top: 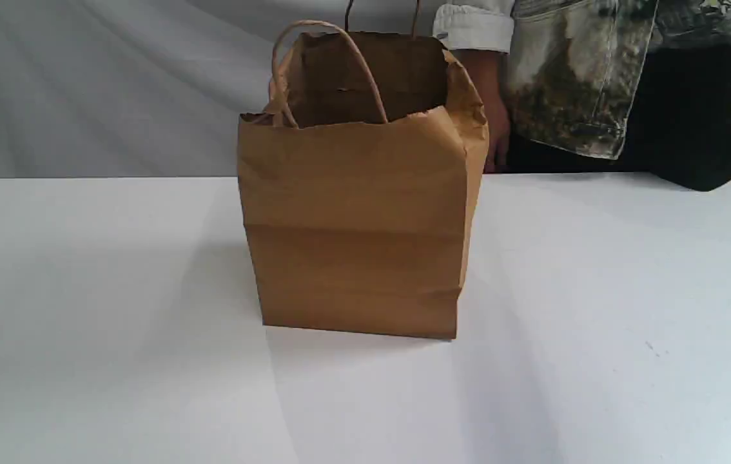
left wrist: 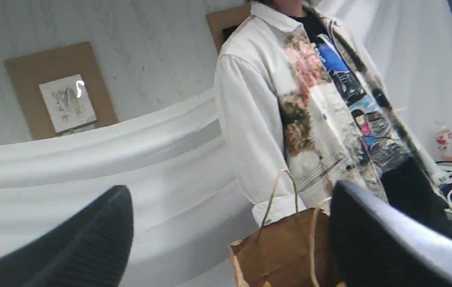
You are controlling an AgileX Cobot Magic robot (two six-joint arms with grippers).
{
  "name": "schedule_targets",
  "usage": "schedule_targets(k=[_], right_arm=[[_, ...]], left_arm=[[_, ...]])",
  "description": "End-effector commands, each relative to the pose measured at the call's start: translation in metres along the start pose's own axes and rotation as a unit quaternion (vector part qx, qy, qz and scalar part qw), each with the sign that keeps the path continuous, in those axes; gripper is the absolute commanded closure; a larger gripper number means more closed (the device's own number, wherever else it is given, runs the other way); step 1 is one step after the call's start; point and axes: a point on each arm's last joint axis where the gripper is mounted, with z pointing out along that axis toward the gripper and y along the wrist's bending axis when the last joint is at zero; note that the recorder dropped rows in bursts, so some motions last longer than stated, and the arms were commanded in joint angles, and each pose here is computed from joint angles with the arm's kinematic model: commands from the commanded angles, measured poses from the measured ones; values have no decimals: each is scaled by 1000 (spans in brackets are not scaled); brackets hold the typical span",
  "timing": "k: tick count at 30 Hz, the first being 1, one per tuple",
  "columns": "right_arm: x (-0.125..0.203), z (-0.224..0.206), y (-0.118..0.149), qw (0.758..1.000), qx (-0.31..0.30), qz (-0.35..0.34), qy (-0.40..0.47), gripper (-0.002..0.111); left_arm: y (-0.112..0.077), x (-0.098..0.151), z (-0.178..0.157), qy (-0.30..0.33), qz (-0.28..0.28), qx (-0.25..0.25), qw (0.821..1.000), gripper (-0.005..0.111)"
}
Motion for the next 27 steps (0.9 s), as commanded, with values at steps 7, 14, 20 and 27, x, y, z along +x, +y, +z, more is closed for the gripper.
schedule_targets(k=[7, 14, 20, 27], right_arm=[[-4, -70, 7, 982, -171, 70, -26, 69], [17, -108, 5, 979, -195, 57, 12, 70], [26, -134, 0, 977, -197, 83, 22, 70], [35, -160, -4, 977, -194, 85, 15, 70]], left_arm=[[-15, 31, -17, 10, -45, 23, 999, 37], [-29, 43, -27, -33, -28, 69, 997, 37], [-40, 51, -37, -69, -18, 98, 993, 37], [-37, 58, -37, -44, -22, 80, 996, 37]])
